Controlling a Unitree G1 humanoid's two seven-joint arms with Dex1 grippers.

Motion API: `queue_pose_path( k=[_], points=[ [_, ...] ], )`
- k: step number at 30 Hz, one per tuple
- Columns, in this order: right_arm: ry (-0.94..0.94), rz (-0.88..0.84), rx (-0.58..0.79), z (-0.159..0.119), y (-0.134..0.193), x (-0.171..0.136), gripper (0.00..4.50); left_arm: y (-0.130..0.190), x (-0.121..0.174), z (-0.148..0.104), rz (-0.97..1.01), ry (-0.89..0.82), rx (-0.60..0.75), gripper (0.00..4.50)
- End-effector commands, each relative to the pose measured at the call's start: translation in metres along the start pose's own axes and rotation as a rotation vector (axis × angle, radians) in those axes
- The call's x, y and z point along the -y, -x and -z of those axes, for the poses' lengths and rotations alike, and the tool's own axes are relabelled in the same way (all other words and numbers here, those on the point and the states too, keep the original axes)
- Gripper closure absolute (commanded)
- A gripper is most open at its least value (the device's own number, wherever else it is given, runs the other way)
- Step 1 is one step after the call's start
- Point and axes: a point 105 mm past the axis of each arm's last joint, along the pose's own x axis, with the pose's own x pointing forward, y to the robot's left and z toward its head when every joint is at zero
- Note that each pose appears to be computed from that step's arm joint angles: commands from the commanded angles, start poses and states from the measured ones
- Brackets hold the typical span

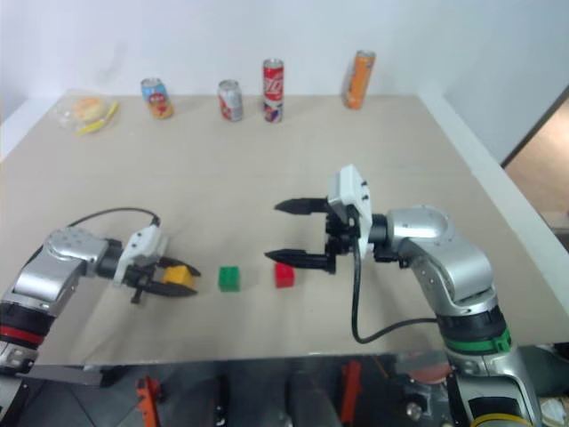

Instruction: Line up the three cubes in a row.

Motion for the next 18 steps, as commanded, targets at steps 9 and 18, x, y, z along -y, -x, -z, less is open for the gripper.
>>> queue_pose_path(
  k=[9, 18],
  points=[
    [0.042, -0.001, 0.040, -0.0157, 0.0031, 0.0005, 0.00, 0.0237, -0.0117, -0.0035, -0.050, -0.076, -0.021, 3.11],
    [0.043, 0.001, 0.045, -0.0164, 0.0023, 0.0003, 0.00, 0.0190, -0.0085, -0.0051, -0.013, -0.070, -0.021, 3.11]
  ],
)
